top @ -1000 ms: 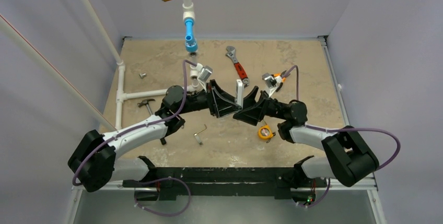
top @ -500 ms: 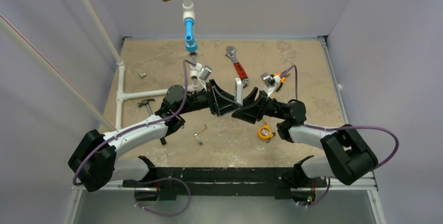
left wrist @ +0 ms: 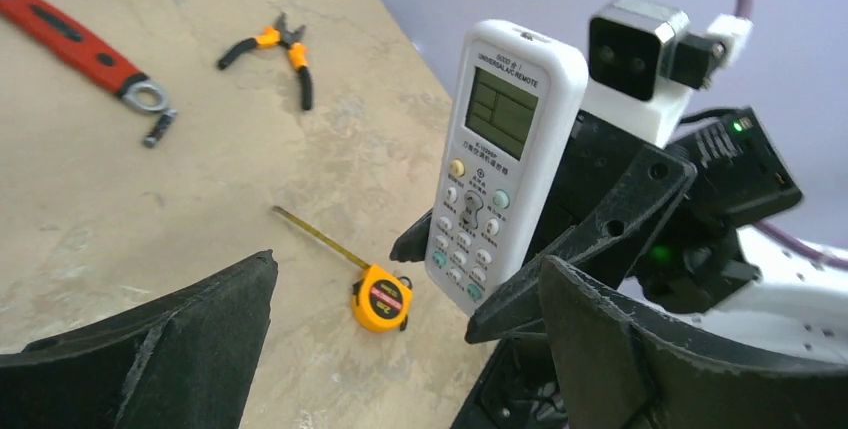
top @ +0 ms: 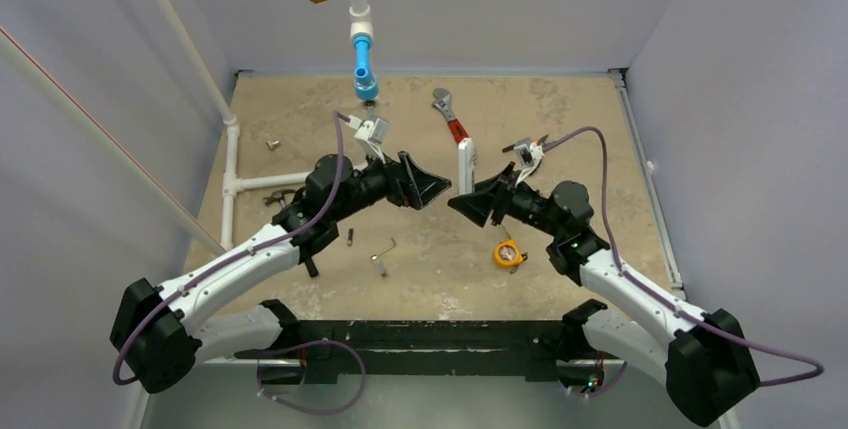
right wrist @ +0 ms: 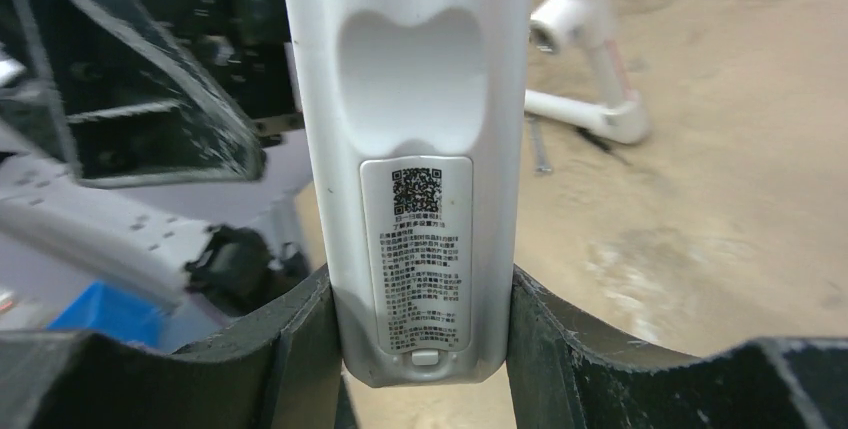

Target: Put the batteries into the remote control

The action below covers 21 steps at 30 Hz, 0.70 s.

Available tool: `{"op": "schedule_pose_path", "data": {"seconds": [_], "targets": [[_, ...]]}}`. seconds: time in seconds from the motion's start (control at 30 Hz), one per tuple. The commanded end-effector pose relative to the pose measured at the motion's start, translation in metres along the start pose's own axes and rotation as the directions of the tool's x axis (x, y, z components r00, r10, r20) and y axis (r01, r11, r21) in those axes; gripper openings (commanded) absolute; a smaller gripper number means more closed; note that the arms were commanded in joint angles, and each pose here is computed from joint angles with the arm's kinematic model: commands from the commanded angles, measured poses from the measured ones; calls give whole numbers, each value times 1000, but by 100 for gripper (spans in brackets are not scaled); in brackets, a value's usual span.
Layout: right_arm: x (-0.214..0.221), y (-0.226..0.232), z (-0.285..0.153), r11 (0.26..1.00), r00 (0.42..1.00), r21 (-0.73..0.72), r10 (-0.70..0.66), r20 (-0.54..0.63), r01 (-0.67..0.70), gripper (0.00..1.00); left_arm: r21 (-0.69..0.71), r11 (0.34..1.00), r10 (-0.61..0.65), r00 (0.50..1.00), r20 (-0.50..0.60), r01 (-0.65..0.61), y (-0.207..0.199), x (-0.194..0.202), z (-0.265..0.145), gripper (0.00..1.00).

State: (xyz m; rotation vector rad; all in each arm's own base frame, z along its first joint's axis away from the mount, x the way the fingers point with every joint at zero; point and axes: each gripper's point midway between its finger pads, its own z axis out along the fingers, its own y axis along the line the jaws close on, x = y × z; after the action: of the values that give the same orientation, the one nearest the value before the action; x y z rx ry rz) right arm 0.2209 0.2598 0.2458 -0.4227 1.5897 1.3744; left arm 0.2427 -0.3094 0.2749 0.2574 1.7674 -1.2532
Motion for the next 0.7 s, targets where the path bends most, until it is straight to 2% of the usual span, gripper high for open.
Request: {"op": "schedule_pose_path", "data": {"seconds": [0.0, 0.1, 0.13, 0.2, 0.37, 0.57, 0.67], "targets": [[0, -59, -18, 932, 994, 347, -94, -48, 105, 0, -238, 971, 32, 998, 47, -20, 27, -30, -7, 100], [1, -71, -28, 894, 993, 432, -108, -58, 122, 0, -498, 867, 2, 1000, 27, 11, 66, -34, -23, 100], [1, -75, -31, 881, 992, 458, -107, -61, 123, 0, -541, 841, 5, 999, 38, 16, 72, -38, -27, 100], [1, -81, -35, 859, 992, 496, -109, -66, 127, 0, -556, 831, 24, 998, 58, 12, 74, -45, -29, 100], [2, -83, -39, 846, 988, 510, -123, -95, 154, 0, -380, 925, 55, 991, 119, -6, 49, -51, -16, 100], [5, -83, -41, 846, 983, 501, -141, -115, 180, 0, -235, 971, 37, 999, -5, -38, 23, -36, 6, 96], [13, -80, -33, 873, 982, 456, -118, -147, 173, 0, -137, 989, 48, 999, 14, -45, 6, -40, 13, 96]]}}
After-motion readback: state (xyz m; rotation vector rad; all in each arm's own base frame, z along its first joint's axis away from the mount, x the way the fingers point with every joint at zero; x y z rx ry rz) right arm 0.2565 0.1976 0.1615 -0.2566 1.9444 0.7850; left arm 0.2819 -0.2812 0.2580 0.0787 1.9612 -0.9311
